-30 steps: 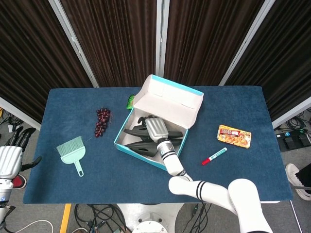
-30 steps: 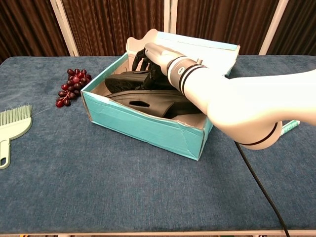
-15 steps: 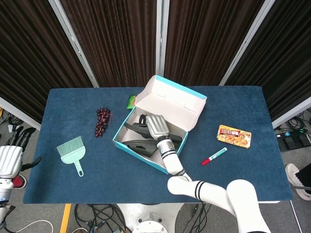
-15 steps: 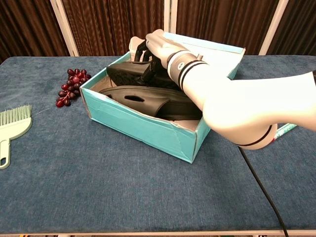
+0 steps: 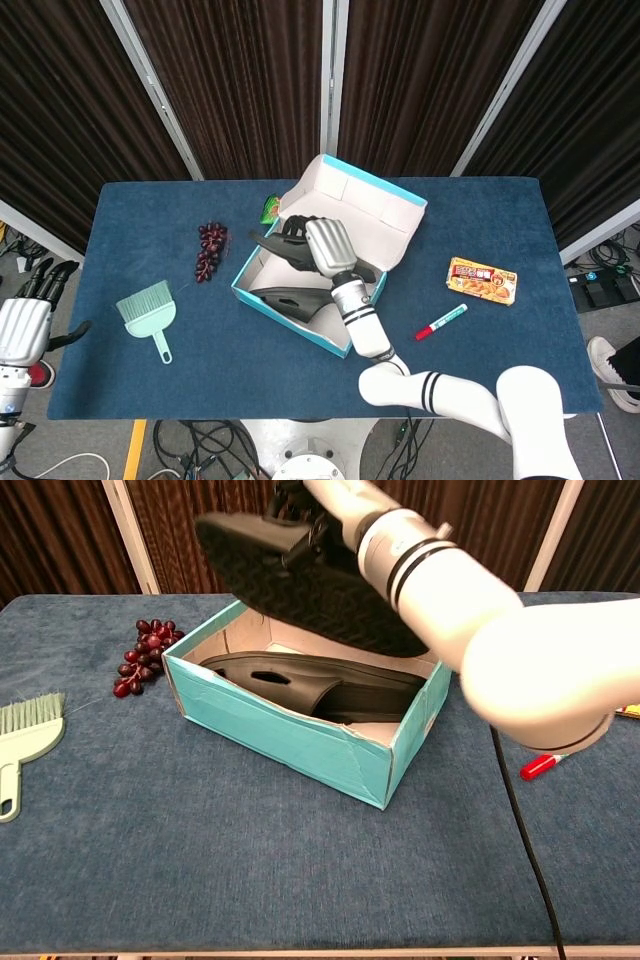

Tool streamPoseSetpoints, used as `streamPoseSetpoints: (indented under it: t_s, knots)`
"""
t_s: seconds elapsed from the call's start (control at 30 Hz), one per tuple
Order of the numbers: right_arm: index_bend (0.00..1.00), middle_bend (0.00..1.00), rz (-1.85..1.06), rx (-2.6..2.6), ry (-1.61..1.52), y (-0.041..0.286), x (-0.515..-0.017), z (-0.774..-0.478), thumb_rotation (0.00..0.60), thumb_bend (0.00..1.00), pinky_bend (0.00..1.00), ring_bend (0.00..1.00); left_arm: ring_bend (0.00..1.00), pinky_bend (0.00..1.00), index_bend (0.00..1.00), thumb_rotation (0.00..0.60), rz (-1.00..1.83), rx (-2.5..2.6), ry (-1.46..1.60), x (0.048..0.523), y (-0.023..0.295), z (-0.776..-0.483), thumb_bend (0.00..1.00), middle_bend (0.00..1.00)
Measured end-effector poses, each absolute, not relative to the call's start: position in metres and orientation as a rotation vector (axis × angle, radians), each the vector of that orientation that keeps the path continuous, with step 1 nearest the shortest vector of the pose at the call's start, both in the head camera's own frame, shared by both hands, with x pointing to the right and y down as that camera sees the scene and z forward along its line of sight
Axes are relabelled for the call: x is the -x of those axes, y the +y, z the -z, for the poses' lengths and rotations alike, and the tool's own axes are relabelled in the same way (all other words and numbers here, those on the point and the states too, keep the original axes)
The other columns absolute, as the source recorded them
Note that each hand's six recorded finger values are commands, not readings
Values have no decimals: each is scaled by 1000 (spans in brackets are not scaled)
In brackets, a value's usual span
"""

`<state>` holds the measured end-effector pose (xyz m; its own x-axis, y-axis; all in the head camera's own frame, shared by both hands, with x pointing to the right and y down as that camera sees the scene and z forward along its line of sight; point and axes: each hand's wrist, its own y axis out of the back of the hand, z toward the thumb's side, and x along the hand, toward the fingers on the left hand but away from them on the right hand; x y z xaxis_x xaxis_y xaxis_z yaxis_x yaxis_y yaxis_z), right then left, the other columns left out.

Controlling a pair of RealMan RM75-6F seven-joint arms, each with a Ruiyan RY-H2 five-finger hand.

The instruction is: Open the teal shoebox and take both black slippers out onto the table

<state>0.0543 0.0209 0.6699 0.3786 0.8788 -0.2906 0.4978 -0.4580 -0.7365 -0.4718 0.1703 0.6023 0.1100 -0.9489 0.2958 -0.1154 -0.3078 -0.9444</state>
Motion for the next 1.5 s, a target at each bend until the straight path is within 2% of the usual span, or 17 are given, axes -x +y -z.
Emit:
streamPoseSetpoints:
  t_s: [0.13, 0.3, 0.6, 0.87, 1.5]
  knots:
    - [685, 615, -853, 2069, -1215, 17, -71, -643, 600, 313, 539, 468, 31, 283, 93, 600, 1287, 1580, 1065, 466, 170, -602, 188, 120]
    - [685, 615, -846, 1923, -1214, 12, -119, -614, 600, 313, 539, 468, 31, 283, 92, 600, 1282, 1588, 1053, 460, 169, -604, 188, 120]
    - [685, 615, -982, 1691, -1138, 35, -215, -601, 600, 313, 539, 467, 32, 283, 92, 600, 1277, 1599, 1035, 453, 170, -606, 188, 120]
    - [685, 615, -1121, 1591, -1054, 64, -275, -610, 600, 309, 539, 468, 31, 283, 92, 600, 1282, 1608, 1011, 449, 171, -608, 188, 120]
    - [685, 615, -1382, 1518, -822, 92, -321, -672, 600, 307, 539, 468, 31, 283, 93, 600, 1297, 1617, 1004, 447, 175, -613, 189, 120]
